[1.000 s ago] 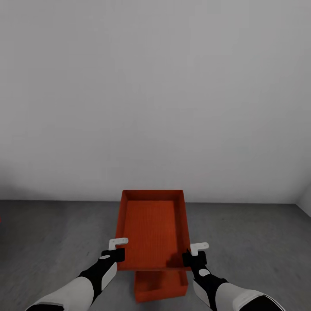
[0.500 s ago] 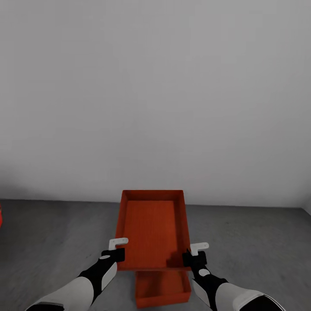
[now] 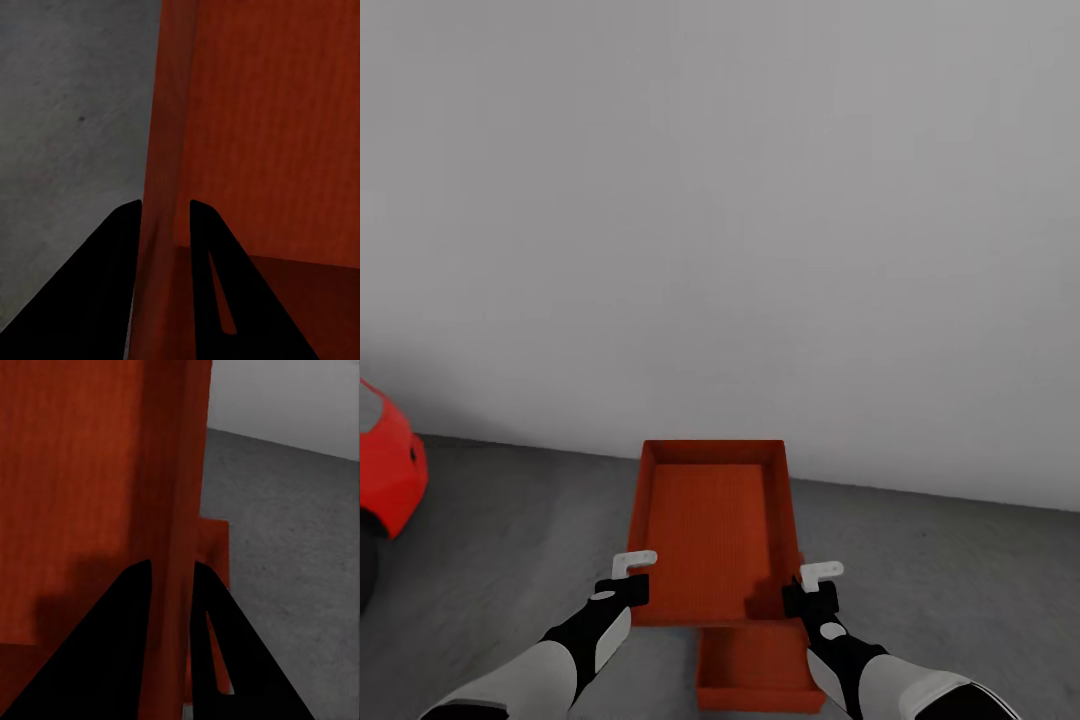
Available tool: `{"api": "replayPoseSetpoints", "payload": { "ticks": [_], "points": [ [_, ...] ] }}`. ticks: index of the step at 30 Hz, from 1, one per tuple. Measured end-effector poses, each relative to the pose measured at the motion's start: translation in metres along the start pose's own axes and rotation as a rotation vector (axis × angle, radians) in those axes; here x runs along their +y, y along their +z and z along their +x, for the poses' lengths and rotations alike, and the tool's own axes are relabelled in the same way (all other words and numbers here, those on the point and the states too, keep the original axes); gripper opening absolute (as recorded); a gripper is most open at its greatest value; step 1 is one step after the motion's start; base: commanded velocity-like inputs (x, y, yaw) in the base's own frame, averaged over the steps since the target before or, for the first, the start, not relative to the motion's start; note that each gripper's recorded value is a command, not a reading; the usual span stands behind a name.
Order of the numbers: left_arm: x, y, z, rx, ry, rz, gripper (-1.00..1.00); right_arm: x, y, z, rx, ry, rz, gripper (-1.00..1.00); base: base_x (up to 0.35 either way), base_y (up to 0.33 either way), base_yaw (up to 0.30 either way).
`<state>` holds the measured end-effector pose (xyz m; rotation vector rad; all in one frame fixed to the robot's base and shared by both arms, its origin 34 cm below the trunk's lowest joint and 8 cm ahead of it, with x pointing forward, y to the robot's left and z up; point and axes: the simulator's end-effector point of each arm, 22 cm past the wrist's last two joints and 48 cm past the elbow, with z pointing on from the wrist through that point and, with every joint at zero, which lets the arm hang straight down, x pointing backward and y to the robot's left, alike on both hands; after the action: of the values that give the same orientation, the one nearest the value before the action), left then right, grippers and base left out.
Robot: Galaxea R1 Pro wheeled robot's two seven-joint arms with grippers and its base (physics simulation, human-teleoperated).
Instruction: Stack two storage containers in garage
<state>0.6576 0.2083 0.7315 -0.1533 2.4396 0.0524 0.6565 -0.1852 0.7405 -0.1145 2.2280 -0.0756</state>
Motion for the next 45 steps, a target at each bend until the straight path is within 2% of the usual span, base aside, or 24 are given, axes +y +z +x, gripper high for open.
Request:
{"api": "replayPoseSetpoints", "payload": {
  "ticks": [10,33,45],
  "points": [
    [-0.0001,0.0,0.0,0.0,0.0,0.0,-1.0,-0.0001,0.0,0.0,0.0,0.0,0.0,-1.0,0.0,-0.03,0.034],
    [0.0,0.0,0.0001,0.0,0.0,0.0,-1.0,-0.0001,0.0,-0.0001,0.0,0.0,0.0,-1.0,0.0,-0.25,0.0],
    [0.0001,0.0006,0.0012,0.002,0.0,0.0,-1.0,0.0001,0.0003,0.0011,0.002,-0.001,0.0,-1.0,0.0,-0.024,0.0]
  ]
}}
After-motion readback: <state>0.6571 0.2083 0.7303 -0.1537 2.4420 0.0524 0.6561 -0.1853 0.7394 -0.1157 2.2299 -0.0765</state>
